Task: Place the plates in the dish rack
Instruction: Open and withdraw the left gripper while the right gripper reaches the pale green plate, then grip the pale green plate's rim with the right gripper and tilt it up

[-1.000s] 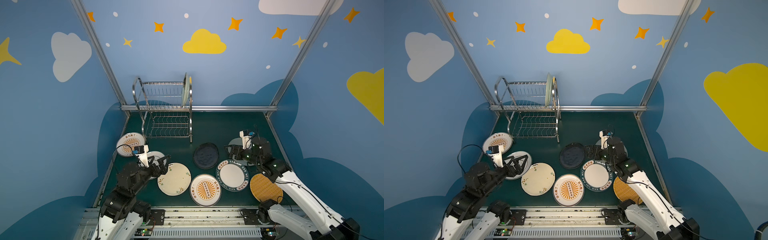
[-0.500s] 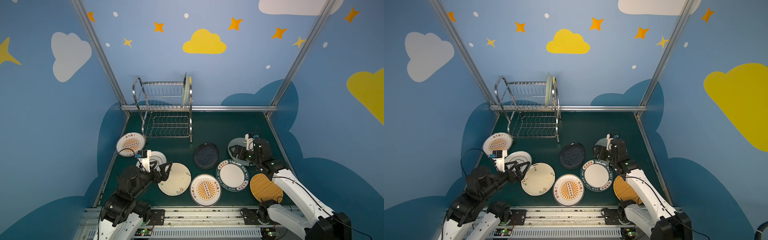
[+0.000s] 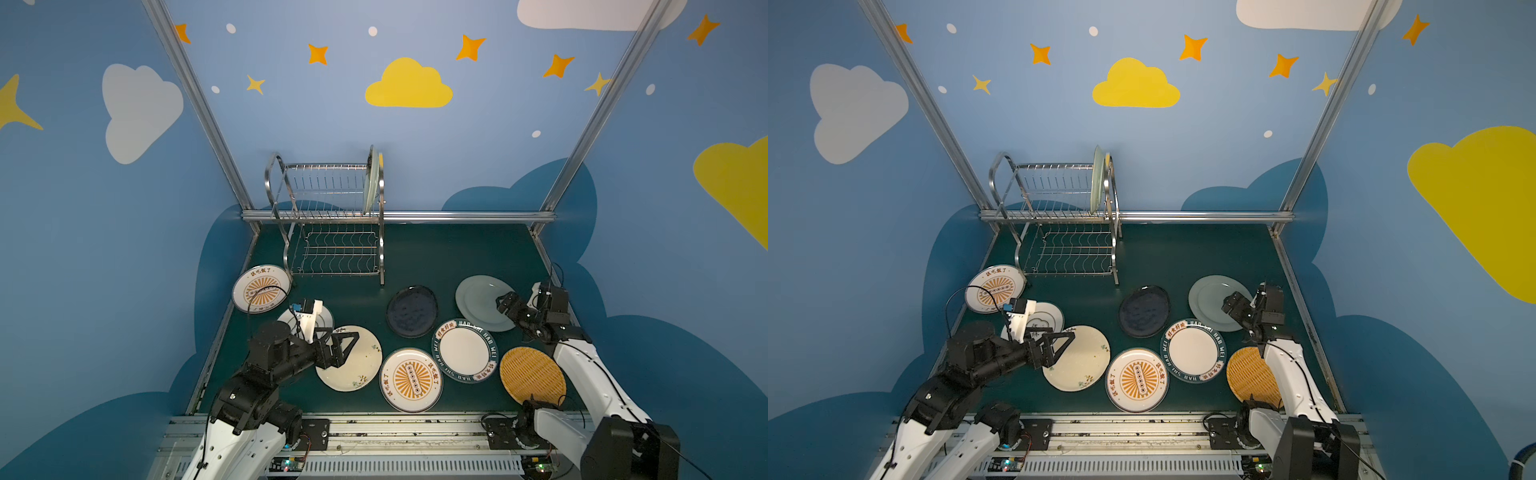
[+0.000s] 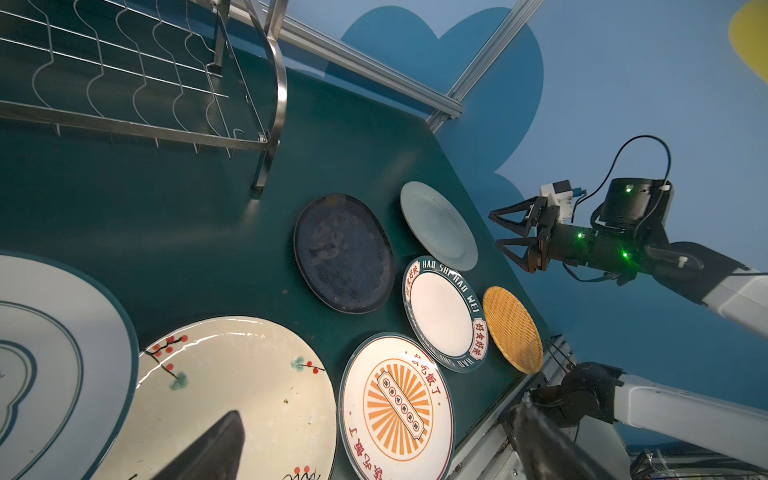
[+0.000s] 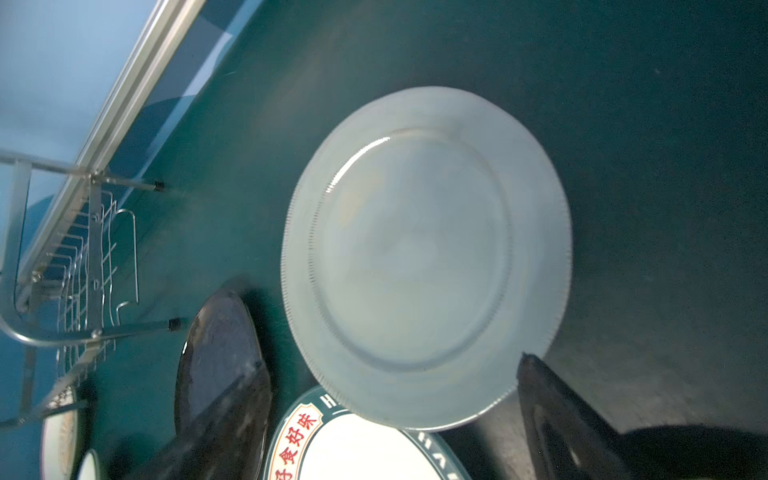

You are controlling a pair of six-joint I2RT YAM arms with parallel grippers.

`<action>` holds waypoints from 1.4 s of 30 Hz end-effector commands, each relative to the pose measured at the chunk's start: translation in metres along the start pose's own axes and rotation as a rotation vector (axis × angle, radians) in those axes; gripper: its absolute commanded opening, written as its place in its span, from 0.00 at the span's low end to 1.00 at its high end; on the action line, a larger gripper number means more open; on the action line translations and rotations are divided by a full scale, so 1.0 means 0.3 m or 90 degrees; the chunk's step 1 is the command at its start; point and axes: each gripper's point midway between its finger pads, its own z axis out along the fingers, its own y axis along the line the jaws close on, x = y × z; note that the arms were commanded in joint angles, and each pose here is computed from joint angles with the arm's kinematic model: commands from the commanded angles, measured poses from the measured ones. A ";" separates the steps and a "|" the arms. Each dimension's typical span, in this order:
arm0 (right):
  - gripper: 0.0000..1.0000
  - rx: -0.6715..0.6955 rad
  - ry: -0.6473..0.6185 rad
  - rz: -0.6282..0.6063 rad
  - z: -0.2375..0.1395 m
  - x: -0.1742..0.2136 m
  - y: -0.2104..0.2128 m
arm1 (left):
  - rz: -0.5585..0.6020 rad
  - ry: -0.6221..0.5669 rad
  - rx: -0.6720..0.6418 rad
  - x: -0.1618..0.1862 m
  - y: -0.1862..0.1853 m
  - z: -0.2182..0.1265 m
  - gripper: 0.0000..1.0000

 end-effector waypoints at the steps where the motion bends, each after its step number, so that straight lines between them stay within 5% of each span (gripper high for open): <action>1: 0.91 -0.027 -0.008 0.066 0.012 -0.038 -0.044 | 0.013 -0.002 0.014 -0.012 -0.019 0.000 1.00; 10: 0.87 -0.037 0.004 0.165 0.080 -0.078 -0.118 | 0.017 -0.013 0.007 -0.019 -0.015 -0.008 1.00; 21: 0.68 -0.134 0.213 0.253 0.215 -0.044 -0.087 | 0.021 -0.026 0.005 -0.025 -0.015 -0.019 1.00; 42: 0.74 -0.082 0.133 0.260 0.117 -0.076 -0.170 | 0.025 -0.036 0.003 -0.029 -0.015 -0.025 1.00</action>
